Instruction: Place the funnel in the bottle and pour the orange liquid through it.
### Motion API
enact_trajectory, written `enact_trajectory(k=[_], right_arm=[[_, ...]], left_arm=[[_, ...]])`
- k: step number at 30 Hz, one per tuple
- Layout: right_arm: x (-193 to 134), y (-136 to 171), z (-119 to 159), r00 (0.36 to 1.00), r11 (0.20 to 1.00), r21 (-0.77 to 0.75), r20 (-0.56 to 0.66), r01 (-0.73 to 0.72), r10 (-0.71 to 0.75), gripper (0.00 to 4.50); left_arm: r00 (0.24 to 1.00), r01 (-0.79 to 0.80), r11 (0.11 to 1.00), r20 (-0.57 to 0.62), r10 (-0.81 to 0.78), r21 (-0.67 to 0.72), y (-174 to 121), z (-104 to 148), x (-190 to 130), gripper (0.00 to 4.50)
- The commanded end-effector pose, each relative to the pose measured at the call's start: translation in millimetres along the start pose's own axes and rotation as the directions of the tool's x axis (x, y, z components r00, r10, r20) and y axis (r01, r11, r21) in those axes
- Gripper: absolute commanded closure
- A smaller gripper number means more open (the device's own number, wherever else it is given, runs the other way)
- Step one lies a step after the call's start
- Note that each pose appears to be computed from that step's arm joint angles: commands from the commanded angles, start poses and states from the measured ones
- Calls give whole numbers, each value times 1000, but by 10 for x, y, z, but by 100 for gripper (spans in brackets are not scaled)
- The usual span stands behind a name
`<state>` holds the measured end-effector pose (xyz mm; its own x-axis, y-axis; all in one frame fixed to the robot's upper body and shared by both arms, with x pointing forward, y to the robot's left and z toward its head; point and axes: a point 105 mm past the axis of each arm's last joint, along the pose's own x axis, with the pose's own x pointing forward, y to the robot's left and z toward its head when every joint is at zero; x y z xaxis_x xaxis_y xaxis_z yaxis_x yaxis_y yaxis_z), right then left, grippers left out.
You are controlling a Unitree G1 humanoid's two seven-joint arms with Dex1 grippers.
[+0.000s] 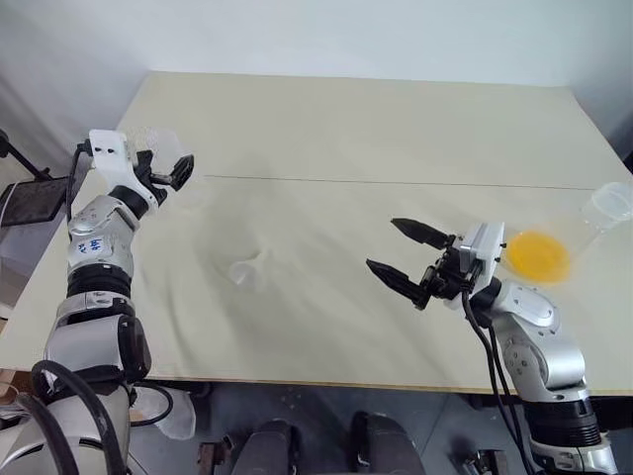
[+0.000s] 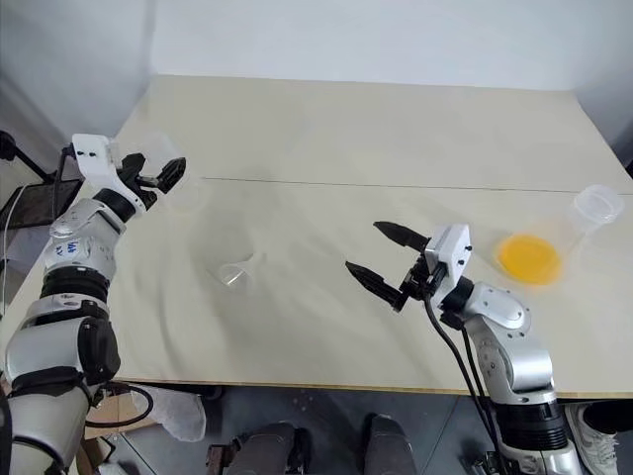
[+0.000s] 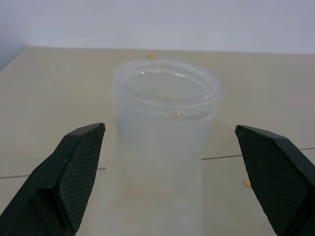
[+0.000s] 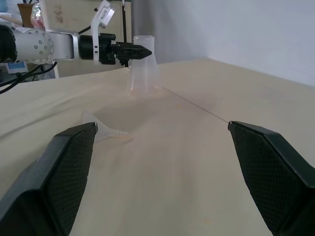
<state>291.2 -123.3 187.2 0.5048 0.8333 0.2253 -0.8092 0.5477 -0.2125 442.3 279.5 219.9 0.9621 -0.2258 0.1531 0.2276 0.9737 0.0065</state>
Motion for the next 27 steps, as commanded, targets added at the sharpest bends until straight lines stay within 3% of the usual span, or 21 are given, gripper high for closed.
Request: enact_trajectory(k=[1,3,8,15,18,21,24,27], right_arm=[[-1,18,148,999,999,-37,51,4,-2,0],[-1,28,146,999,999,-37,54,8,-6,0],[-6,44,125,998,999,-34,60,21,-19,0],[-32,53,97,998,999,-32,59,37,-35,0],[-68,37,123,997,998,-44,57,52,-49,0],[-160,-2,165,996,995,-65,44,78,-75,0],[-351,-42,209,992,988,-89,9,122,-122,0],[-557,-31,228,985,980,-105,-36,167,-171,0]], left_arm=[[999,2,1000,41,-3,29,-5,151,42,19],[999,9,999,36,-10,31,-24,145,61,59],[999,3,999,42,-5,33,-29,156,80,222],[993,67,997,89,-71,40,-98,207,63,228],[963,209,974,155,-220,87,-329,422,94,228],[863,465,865,120,-490,188,-829,532,92,228],[661,722,654,53,-748,229,-1534,585,-19,228],[488,855,483,19,-872,189,-2076,522,-166,228]])
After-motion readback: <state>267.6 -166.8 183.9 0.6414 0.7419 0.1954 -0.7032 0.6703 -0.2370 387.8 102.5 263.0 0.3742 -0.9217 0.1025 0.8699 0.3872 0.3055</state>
